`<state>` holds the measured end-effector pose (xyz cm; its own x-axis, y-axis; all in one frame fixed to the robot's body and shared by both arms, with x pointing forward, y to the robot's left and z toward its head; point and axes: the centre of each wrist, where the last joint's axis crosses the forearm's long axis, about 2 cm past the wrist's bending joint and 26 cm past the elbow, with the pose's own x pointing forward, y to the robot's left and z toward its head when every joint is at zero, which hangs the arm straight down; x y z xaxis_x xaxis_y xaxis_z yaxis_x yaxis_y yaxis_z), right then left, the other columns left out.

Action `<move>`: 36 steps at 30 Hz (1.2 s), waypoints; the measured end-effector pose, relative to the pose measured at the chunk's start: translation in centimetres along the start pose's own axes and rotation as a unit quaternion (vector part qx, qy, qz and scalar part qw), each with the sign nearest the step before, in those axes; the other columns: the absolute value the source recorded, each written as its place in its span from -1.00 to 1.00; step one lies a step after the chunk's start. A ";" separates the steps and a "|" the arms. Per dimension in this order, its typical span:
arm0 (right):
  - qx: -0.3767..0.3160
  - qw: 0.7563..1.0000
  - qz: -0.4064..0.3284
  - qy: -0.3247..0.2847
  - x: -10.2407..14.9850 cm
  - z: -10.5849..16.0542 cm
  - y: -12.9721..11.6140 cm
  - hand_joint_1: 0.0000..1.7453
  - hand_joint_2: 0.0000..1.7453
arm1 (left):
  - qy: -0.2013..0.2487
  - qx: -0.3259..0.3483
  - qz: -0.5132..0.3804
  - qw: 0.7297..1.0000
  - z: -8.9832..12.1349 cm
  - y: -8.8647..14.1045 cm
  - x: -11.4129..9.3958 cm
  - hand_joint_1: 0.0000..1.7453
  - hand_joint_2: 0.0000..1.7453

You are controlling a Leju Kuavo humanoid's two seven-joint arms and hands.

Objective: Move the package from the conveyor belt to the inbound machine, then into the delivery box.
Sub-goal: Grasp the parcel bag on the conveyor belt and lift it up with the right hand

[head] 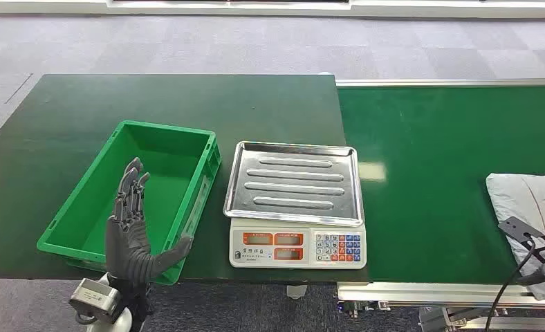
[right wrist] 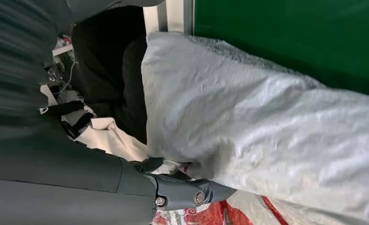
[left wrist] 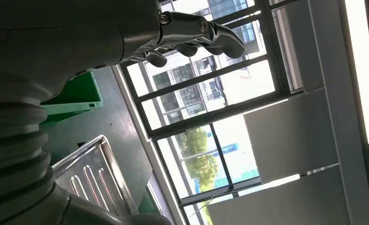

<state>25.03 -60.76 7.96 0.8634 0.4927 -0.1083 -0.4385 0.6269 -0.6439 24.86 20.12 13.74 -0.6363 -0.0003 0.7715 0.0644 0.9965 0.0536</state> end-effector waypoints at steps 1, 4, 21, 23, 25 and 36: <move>0.003 1.000 0.001 0.000 0.0 0.0 0.0 -1.00 1.00 | 0.000 0.000 0.000 1.000 0.0 0.0 0.0 -1.00 1.00; 0.018 1.000 0.008 0.004 -0.1 0.0 0.2 -1.00 1.00 | 0.003 -0.002 0.000 1.000 -0.1 -0.1 -0.3 -1.00 1.00; 0.018 1.000 0.014 0.002 -0.3 -0.1 0.0 1.00 1.00 | 0.007 -0.001 0.002 1.000 -0.2 -0.4 -0.6 -1.00 1.00; 0.008 1.000 0.011 0.001 -0.3 -0.1 0.0 1.00 1.00 | 0.007 0.000 0.002 1.000 -0.1 -0.4 -0.5 -1.00 1.00; -0.012 1.000 0.002 -0.011 -0.2 -0.1 -0.1 1.00 1.00 | 0.007 0.000 0.000 1.000 0.0 -0.4 -0.4 -1.00 1.00; -0.213 0.880 -0.205 -0.371 5.3 2.2 -1.6 1.00 1.00 | 0.002 0.026 -0.012 1.000 0.8 0.0 0.9 -1.00 1.00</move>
<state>29.75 -57.85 10.10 0.4566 0.6364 0.6217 0.1417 0.6379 -0.7570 23.64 20.14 13.95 -0.6343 -0.0248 0.7727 0.0085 0.9992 0.0390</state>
